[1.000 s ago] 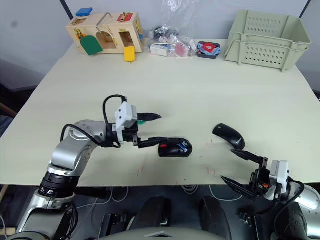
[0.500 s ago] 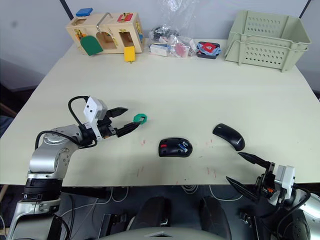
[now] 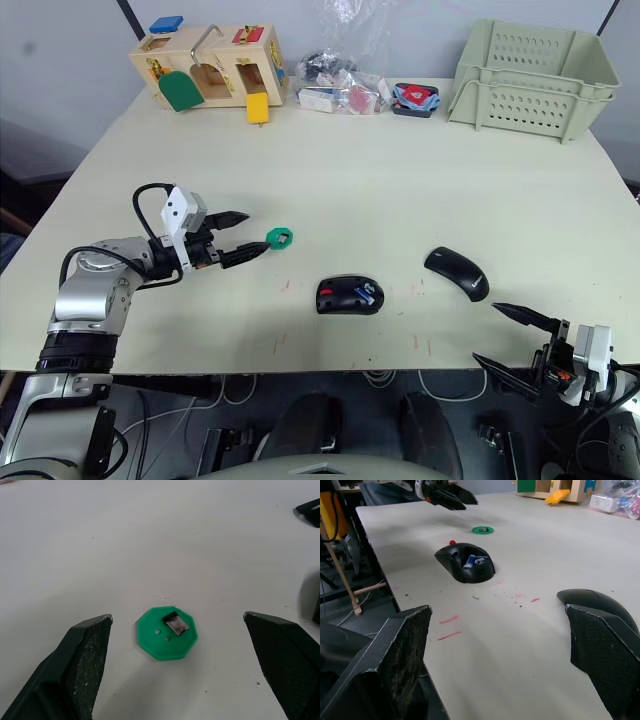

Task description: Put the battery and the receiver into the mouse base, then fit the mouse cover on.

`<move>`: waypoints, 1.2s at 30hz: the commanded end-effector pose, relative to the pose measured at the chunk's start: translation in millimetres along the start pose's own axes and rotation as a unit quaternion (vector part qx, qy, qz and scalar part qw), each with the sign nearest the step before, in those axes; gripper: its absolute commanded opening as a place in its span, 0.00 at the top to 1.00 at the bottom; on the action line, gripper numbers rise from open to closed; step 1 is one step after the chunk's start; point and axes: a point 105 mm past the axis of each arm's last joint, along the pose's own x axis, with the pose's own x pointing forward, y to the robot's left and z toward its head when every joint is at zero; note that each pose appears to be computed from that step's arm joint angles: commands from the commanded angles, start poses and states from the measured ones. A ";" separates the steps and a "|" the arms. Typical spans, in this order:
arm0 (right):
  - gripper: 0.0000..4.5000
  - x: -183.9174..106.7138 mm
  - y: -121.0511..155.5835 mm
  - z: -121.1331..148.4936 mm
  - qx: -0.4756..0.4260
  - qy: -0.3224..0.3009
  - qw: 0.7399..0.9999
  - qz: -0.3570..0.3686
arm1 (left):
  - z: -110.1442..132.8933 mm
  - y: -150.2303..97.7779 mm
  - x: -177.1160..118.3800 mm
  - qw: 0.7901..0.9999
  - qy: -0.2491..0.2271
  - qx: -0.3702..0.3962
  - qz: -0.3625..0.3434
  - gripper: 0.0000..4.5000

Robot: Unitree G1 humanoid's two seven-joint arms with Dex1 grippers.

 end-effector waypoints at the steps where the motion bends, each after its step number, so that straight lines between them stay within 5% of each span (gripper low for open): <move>1: 0.00 1.0 -2.6 7.2 -0.017 -0.011 1.000 0.001 | 9.8 4.4 0.7 1.000 -0.001 0.019 -0.004 0.01; 5: 0.00 6.3 -1.4 7.4 -0.019 -0.017 1.000 0.003 | 8.0 6.4 3.7 1.000 0.012 0.021 -0.009 0.16; 8: 0.00 8.2 -0.4 7.7 -0.022 -0.020 1.000 0.003 | 7.4 5.7 7.1 1.000 0.018 0.021 -0.013 0.39; 17: 0.00 6.4 3.9 5.3 -0.025 -0.019 0.999 -0.005 | 8.4 -3.5 12.2 1.000 -0.002 -0.013 0.017 0.39; 25: 0.00 6.0 3.9 5.0 -0.025 -0.019 0.999 -0.004 | 18.7 -17.1 19.8 0.990 -0.033 -0.027 0.137 0.39; 36: 0.00 2.1 -1.4 9.7 -0.019 -0.008 1.000 0.010 | 9.6 -27.4 20.0 0.955 0.018 -0.067 0.289 0.39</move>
